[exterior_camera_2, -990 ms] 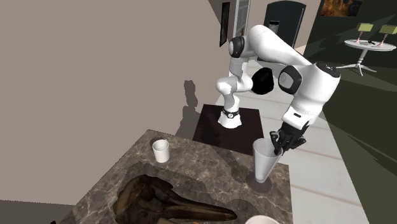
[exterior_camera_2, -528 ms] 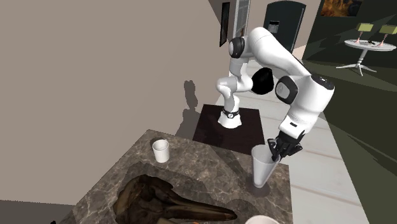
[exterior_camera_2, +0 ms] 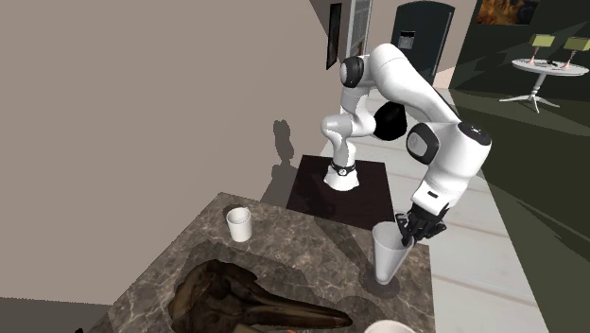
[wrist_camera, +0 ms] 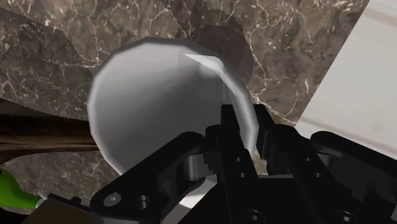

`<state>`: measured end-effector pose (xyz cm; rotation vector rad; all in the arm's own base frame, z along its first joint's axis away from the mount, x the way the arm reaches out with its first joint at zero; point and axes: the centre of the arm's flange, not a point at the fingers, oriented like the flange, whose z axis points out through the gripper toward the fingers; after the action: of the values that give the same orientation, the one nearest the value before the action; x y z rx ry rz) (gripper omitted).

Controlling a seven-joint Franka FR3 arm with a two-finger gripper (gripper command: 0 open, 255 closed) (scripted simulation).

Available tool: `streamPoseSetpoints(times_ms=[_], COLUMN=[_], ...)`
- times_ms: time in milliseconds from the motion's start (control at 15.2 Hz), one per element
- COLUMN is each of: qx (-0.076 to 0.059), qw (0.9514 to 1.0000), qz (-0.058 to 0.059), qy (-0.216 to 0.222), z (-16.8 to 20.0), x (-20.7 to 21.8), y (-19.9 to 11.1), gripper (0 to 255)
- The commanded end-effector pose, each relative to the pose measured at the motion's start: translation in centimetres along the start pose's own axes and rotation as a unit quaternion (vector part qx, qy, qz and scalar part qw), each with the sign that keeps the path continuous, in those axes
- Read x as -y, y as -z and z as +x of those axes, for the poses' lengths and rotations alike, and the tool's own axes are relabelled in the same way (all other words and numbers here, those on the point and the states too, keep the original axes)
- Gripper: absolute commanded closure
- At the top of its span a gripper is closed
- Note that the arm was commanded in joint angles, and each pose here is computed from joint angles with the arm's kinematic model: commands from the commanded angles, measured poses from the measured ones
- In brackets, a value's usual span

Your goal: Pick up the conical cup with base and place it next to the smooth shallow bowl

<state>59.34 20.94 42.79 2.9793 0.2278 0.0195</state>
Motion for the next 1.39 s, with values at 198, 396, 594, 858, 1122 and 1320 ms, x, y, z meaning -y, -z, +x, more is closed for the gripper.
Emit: streamPoseSetpoints(times_ms=[198, 396, 594, 858, 1122, 1320], qx=[-0.001, -0.001, -0.001, -0.001, -0.001, -0.001], qw=[1.0000, 1.0000, 1.0000, 1.0000, 1.0000, 1.0000], qz=[0.000, 0.000, 0.000, 0.000, 0.000, 0.000], qy=[0.000, 0.000, 0.000, 0.000, 0.000, 0.000], z=[0.0, 0.0, 0.0, 0.0, 0.0, 0.0], x=[0.0, 0.0, 0.0, 0.0, 0.0, 0.0], y=[0.0, 0.0, 0.0, 5.0, 5.0, 5.0], gripper=[255, 0, 0, 0, 0, 0])
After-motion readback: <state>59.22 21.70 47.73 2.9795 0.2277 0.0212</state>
